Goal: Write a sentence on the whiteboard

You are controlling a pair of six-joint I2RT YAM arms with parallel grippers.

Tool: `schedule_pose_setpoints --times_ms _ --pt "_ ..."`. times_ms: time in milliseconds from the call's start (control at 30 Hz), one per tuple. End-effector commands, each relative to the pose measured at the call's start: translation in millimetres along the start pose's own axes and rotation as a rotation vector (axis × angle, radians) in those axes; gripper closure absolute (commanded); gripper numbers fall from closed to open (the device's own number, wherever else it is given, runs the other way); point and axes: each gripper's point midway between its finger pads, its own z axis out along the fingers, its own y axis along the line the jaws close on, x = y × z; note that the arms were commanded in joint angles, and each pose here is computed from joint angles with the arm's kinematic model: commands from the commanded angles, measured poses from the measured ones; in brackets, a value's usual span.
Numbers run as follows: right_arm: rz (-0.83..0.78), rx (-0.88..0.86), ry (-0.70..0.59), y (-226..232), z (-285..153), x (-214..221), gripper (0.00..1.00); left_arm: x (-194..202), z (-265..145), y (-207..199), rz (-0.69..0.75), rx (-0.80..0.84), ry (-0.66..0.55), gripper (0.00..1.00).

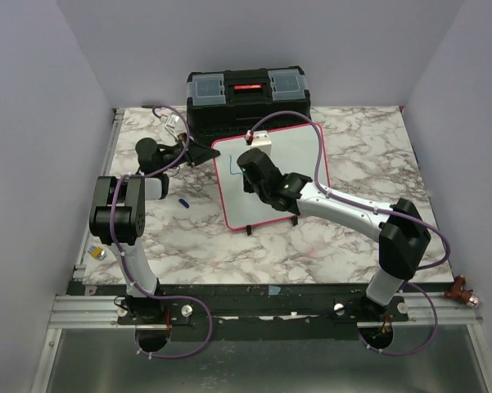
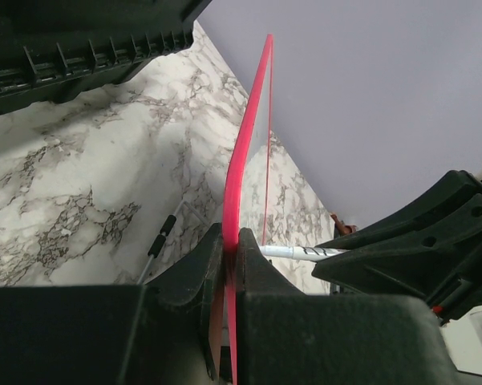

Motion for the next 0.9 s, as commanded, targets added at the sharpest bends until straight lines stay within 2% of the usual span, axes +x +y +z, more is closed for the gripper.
schedule_pose_setpoints --times_ms 0,267,867 --pt "-0.019 0.09 0.002 -20.2 -0.4 4.2 0.99 -9.3 -2.1 -25.4 0.161 0.079 -0.003 1.0" --pt "-0.038 0.142 -0.037 -24.4 3.0 -13.5 0.99 -9.5 -1.9 -26.0 0.161 0.079 -0.003 1.0" --pt "-0.039 0.108 -0.06 -4.8 15.1 -33.8 0.99 -9.7 -1.6 -25.6 0.165 0.077 -0.004 1.0"
